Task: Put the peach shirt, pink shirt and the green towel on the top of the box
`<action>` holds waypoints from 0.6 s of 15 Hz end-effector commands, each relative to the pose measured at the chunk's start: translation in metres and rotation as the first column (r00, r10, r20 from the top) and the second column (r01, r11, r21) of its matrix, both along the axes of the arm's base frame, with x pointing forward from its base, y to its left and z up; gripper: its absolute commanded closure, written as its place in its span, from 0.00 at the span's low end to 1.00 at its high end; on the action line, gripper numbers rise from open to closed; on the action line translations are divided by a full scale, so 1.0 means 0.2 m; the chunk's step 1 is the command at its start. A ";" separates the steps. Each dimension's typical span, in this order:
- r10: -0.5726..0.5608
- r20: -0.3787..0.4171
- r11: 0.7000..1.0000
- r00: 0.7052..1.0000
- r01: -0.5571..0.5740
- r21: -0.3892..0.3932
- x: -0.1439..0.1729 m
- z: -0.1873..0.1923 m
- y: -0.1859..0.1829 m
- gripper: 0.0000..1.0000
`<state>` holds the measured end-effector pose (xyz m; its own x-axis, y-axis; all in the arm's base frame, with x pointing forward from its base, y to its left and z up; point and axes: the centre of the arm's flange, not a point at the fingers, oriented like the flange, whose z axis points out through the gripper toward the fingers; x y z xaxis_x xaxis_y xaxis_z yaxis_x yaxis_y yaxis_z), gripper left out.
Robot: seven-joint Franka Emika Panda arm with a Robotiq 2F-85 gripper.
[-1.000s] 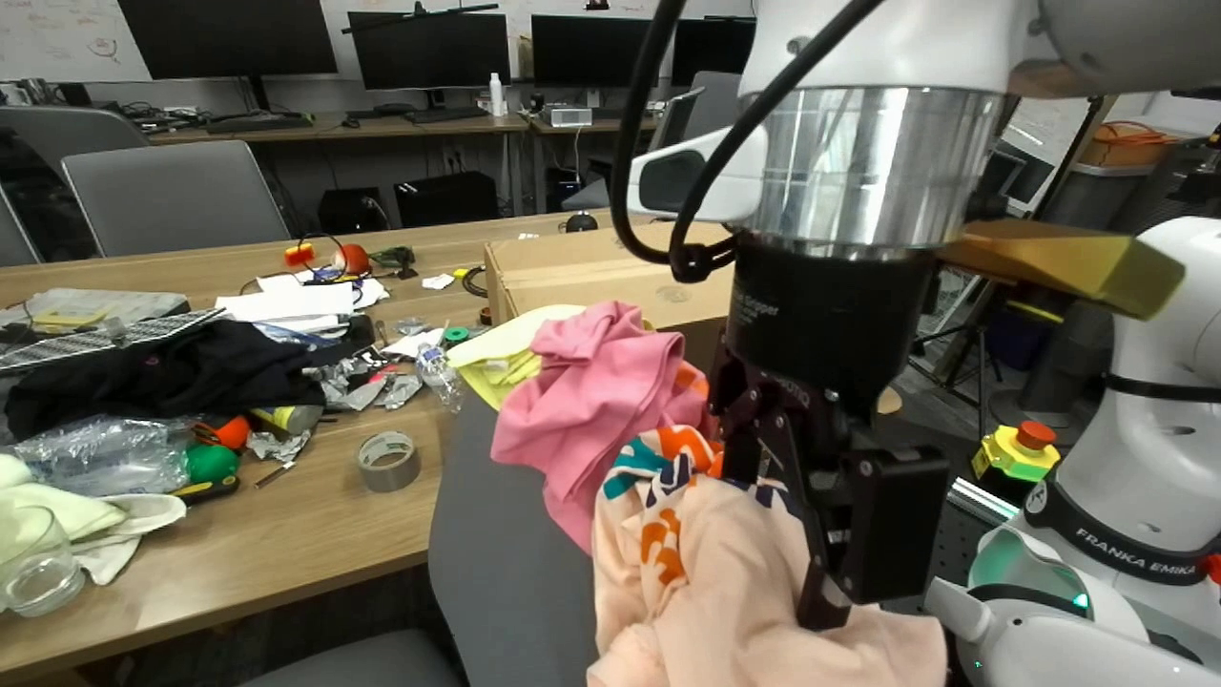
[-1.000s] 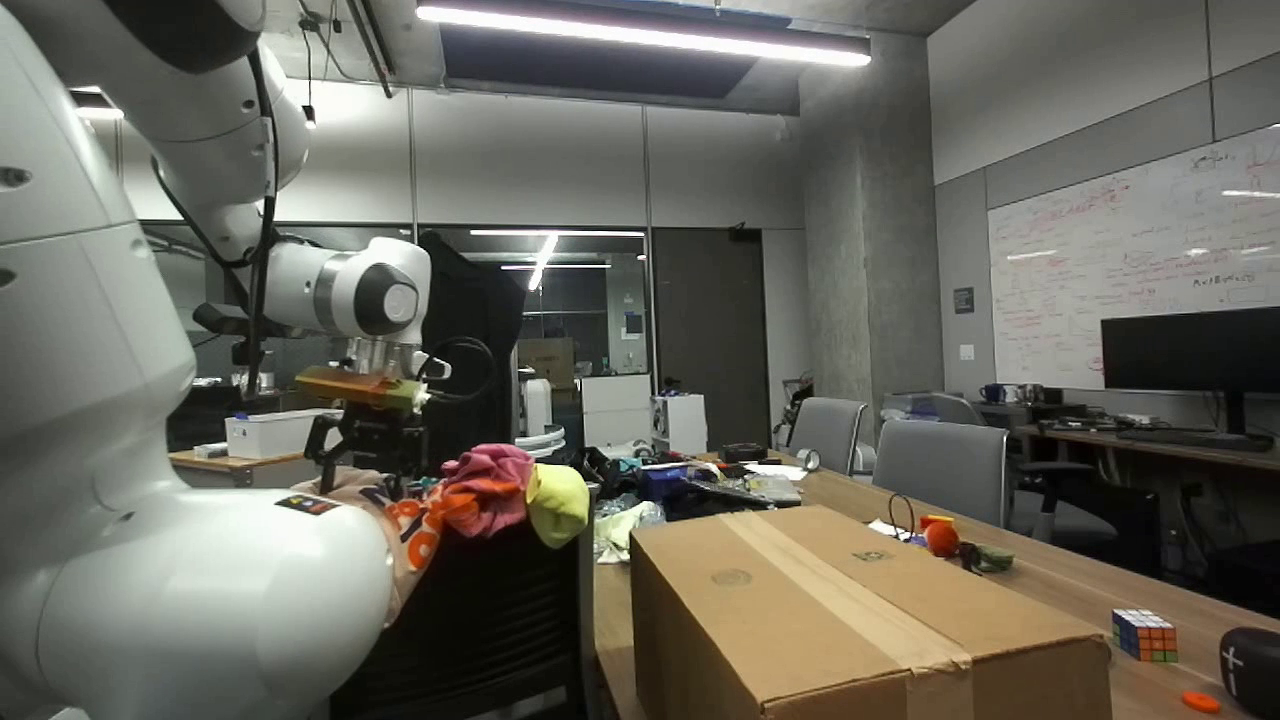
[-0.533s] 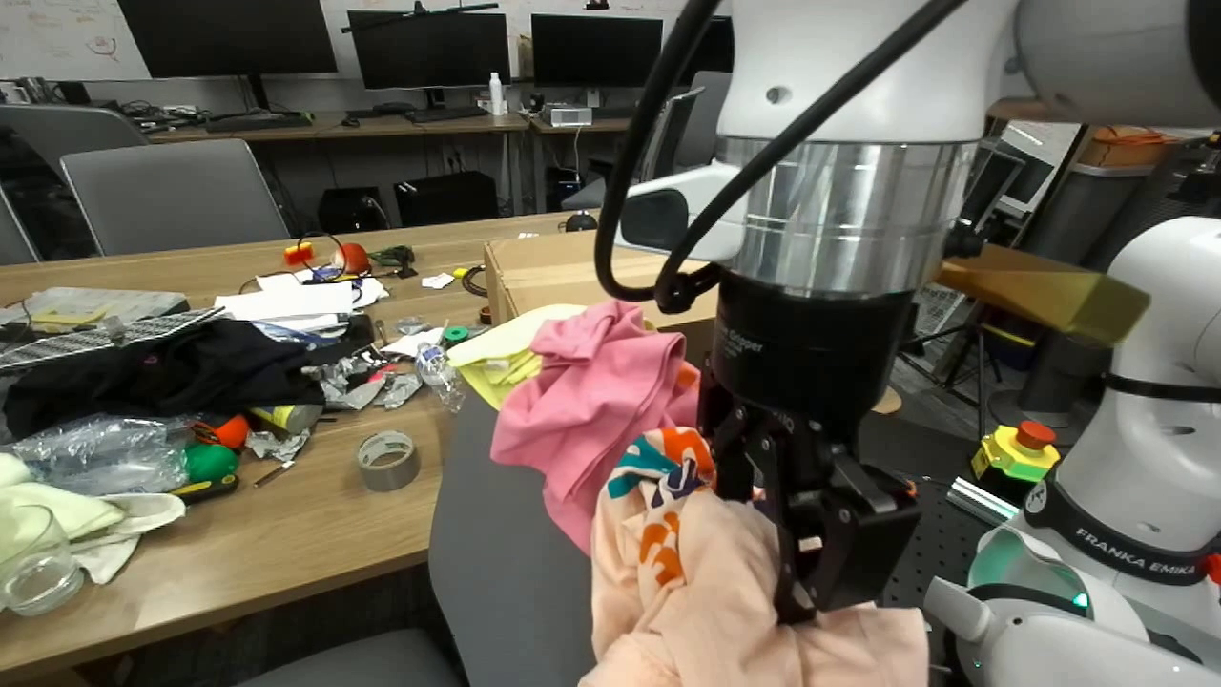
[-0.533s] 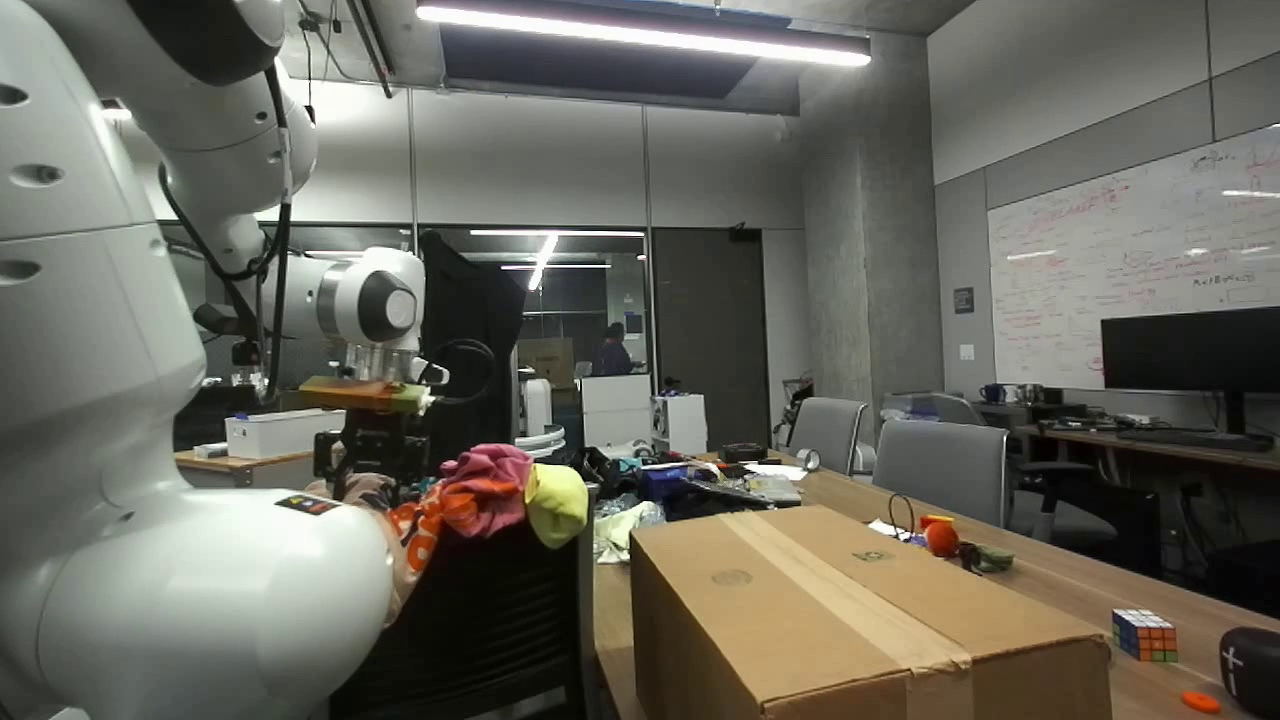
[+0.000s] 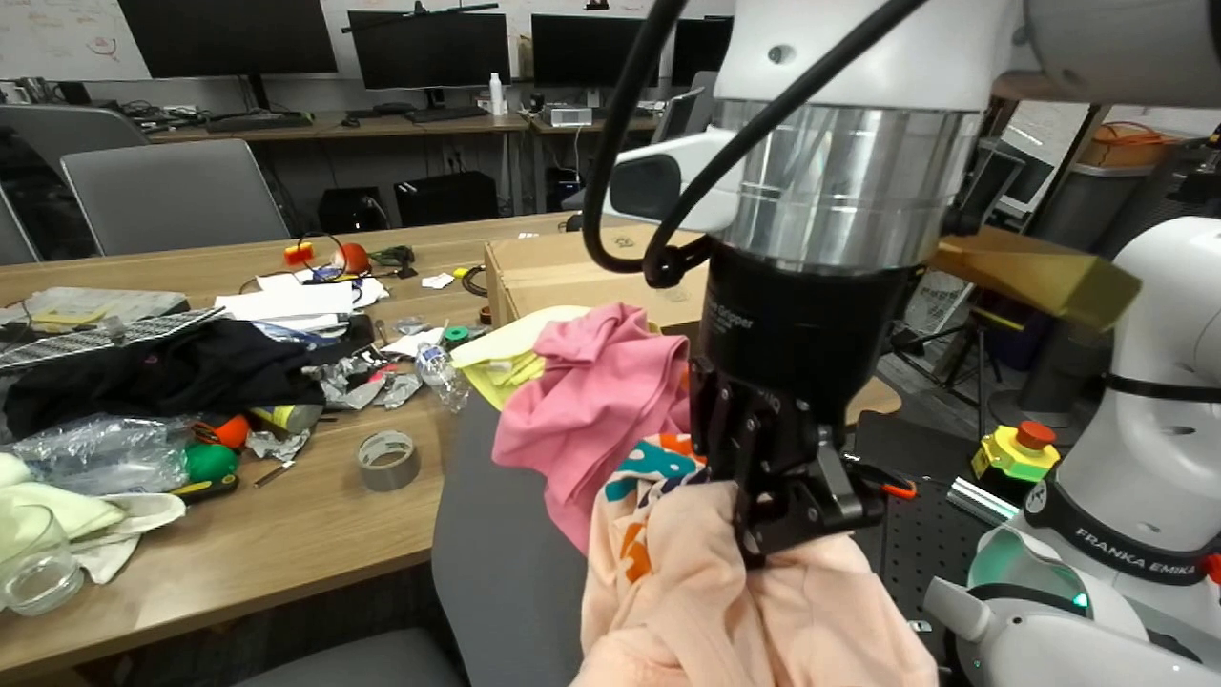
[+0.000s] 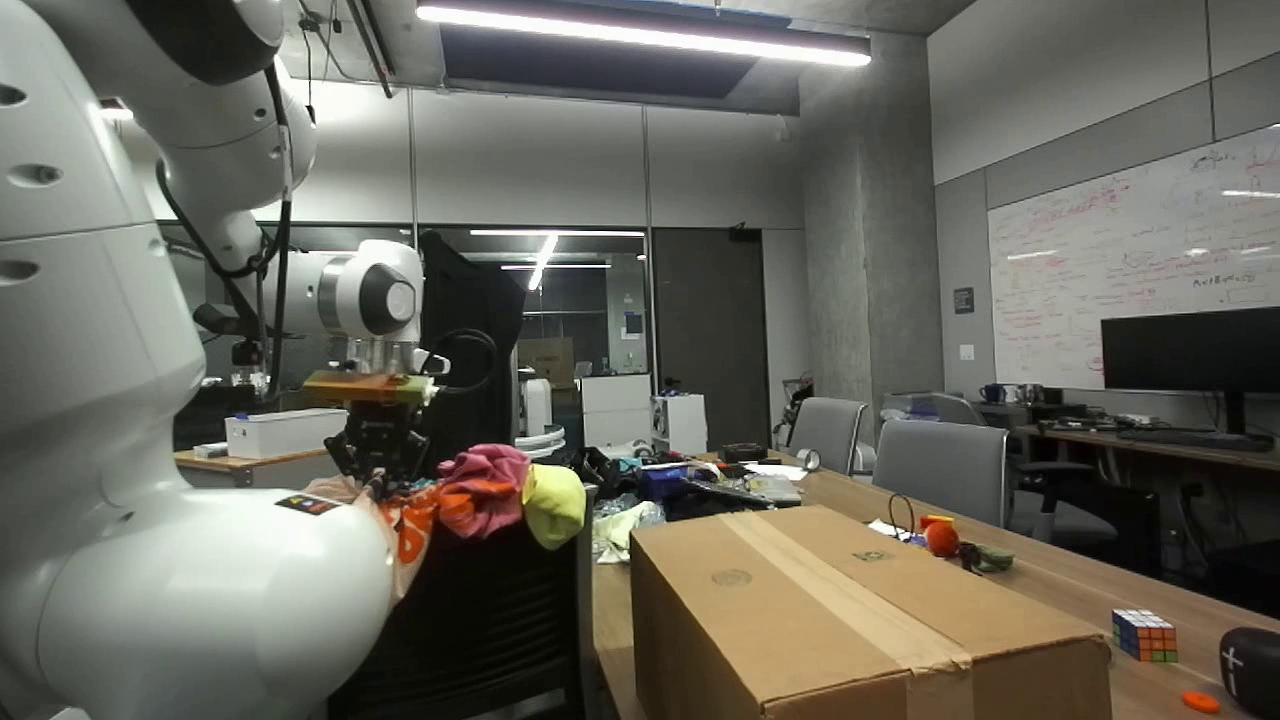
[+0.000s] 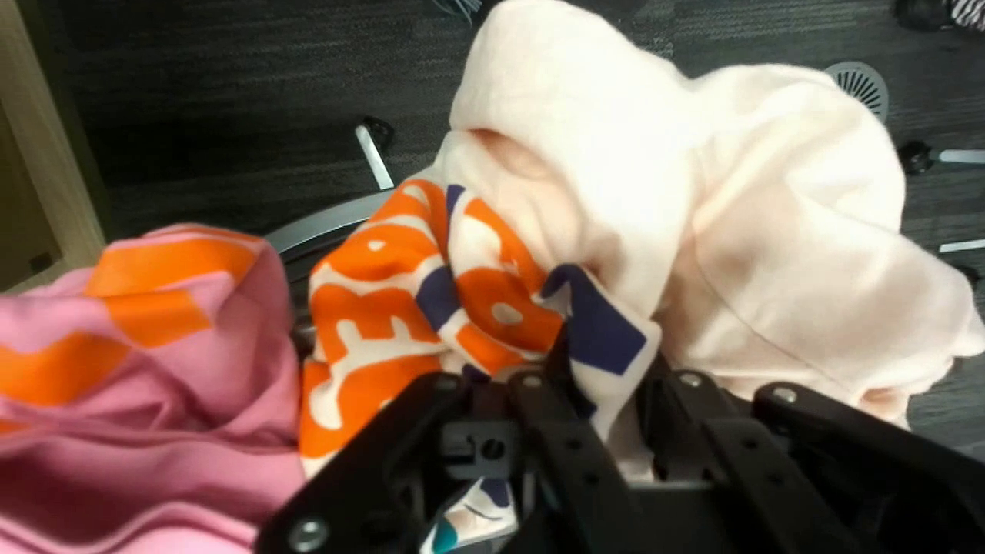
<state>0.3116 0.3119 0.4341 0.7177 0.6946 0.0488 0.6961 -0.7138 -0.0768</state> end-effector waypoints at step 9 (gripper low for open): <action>-0.072 0.324 0.997 0.943 0.067 0.027 -0.01 0.28 -0.01 0.95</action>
